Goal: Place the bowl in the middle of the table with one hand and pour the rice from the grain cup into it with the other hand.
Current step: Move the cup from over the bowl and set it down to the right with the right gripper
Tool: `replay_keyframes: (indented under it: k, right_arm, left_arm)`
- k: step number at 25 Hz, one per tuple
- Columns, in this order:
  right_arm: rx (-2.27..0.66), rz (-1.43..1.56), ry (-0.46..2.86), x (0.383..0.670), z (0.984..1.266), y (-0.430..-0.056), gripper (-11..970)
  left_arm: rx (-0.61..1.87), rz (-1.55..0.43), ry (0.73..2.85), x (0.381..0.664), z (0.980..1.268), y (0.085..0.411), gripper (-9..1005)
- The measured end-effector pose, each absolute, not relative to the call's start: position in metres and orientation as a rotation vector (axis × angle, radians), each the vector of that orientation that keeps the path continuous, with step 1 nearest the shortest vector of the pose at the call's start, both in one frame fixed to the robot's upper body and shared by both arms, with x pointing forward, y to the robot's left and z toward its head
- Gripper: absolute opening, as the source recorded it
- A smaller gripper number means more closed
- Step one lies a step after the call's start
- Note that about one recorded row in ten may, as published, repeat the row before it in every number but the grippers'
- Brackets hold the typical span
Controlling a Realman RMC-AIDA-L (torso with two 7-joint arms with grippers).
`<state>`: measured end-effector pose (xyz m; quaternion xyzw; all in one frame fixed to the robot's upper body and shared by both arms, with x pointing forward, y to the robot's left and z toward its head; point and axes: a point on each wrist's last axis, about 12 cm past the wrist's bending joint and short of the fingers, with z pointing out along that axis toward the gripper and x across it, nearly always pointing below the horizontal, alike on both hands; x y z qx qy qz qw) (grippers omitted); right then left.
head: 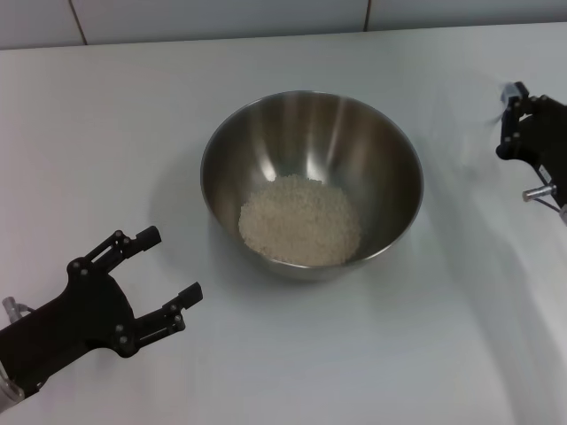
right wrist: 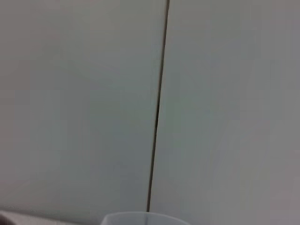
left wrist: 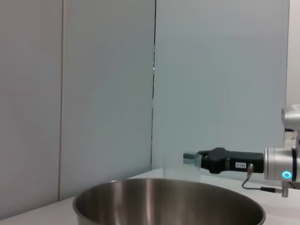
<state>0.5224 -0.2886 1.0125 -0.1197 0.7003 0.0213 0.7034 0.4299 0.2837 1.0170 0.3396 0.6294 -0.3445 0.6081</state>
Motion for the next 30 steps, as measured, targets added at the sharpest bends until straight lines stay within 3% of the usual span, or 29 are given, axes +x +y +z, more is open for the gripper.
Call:
replay_keyframes:
  k: [21, 30]
  right_arm:
    - [-0.249, 0.061, 1.688, 0.531, 1.001, -0.287, 42]
    - [-0.210, 0.072, 1.720, 0.525, 0.997, -0.293, 191]
  left_arm:
    - [0.779, -0.804, 1.452, 0.428, 1.017, 0.284, 870]
    - [0.776, -0.808, 1.451, 0.428, 1.017, 0.283, 869]
